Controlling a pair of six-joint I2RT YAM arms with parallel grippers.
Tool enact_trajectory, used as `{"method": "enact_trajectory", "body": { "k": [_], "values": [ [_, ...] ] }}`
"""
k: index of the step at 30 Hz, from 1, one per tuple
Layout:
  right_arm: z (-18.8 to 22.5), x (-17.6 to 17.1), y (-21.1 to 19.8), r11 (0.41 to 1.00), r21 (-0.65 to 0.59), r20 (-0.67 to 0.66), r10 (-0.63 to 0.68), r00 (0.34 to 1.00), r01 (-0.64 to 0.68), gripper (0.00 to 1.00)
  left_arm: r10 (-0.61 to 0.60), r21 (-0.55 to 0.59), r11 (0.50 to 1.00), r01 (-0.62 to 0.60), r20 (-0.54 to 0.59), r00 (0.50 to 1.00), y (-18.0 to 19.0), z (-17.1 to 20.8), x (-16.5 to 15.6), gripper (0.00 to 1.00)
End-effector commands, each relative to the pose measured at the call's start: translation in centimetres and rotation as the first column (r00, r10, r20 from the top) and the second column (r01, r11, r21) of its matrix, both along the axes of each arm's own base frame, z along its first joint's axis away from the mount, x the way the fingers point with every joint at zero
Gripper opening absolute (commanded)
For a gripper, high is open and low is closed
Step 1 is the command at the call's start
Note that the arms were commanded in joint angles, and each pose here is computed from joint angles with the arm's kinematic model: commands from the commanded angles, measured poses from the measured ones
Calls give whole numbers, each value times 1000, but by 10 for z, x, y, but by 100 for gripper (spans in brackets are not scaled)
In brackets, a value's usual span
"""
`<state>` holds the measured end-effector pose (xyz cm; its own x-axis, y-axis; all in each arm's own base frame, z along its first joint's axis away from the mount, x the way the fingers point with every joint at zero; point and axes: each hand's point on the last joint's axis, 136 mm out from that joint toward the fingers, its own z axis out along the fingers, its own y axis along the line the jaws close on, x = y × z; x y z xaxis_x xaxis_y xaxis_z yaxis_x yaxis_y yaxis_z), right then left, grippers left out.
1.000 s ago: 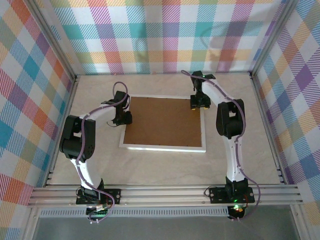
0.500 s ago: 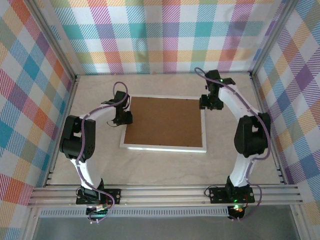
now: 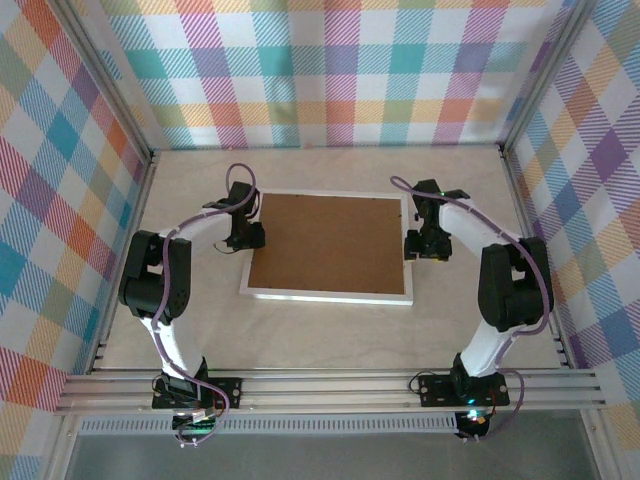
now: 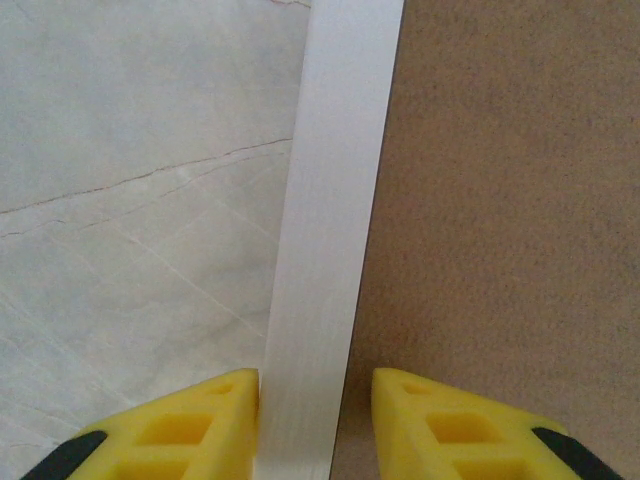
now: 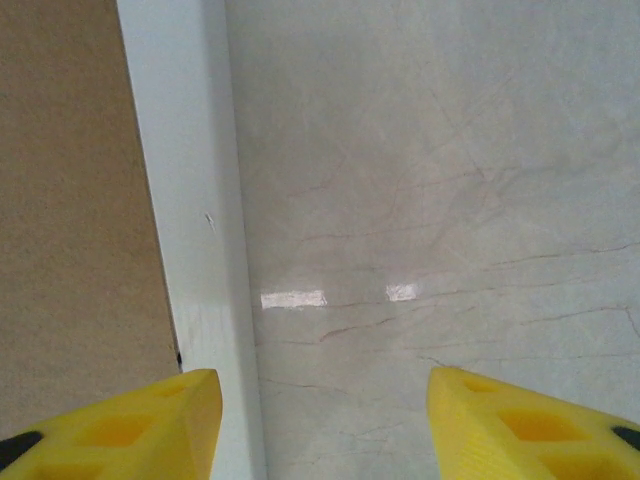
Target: Put the photo into the frame
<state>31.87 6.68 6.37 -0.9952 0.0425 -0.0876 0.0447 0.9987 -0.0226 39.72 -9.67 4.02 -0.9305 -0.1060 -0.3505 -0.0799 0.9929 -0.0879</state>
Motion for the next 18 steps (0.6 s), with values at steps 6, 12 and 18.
{"method": "enact_trajectory", "body": {
  "k": [6, 12, 18],
  "values": [
    [-15, -14, 15, 999, 42, -32, -19, 999, 20, 57, -21, -54, 998, 18, -44, 999, -13, 1, -10, 34],
    [-23, -15, 18, 999, 46, -37, -21, 999, 23, 57, -19, -65, 998, 16, -48, 999, -15, 0, -9, 34],
    [-31, -14, 20, 999, 42, -44, -20, 999, 22, 56, -19, -75, 997, 15, -51, 999, -16, -1, -11, 34]
  ]
}}
